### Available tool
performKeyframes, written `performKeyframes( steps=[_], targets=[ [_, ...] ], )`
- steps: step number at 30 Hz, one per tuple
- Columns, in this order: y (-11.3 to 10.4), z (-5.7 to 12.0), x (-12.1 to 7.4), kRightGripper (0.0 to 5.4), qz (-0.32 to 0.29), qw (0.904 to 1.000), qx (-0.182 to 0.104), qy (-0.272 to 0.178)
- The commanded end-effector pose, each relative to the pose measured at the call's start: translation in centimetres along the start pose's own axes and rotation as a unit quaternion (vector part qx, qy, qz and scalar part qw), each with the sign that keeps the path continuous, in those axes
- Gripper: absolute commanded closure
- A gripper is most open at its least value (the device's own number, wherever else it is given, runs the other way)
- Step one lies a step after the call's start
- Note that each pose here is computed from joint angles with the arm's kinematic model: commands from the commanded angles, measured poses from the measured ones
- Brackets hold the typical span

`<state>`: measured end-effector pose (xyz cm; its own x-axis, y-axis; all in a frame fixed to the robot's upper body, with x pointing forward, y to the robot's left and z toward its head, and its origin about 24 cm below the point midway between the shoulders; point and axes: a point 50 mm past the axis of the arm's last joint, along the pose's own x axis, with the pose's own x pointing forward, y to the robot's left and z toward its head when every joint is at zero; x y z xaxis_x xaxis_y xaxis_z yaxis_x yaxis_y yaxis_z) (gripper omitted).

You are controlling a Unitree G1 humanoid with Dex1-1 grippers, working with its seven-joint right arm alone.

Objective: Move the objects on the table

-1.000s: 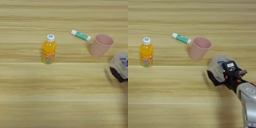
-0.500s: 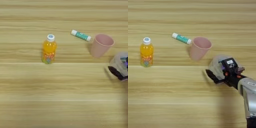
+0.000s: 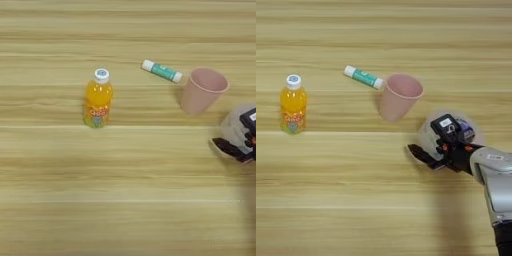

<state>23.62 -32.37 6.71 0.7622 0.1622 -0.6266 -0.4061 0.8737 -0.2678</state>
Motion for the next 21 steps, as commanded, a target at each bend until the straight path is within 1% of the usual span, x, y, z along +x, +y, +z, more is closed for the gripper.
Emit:
performKeyframes(
  steps=[1,8,14,18,21],
  targets=[
    [-1.8,2.3,-1.0,1.44,-0.034,0.9985,-0.039,-0.02],
    [-1.9,2.4,-1.1,2.07,-0.036,0.9985,-0.035,-0.024],
    [-1.8,2.3,-1.1,2.63,-0.04,0.9983,-0.021,-0.036],
    [-1.3,2.2,-1.4,3.09,-0.036,0.9982,-0.017,-0.045],
    [-0.9,2.2,-1.6,3.33,-0.032,0.9981,-0.014,-0.052]
  ],
)
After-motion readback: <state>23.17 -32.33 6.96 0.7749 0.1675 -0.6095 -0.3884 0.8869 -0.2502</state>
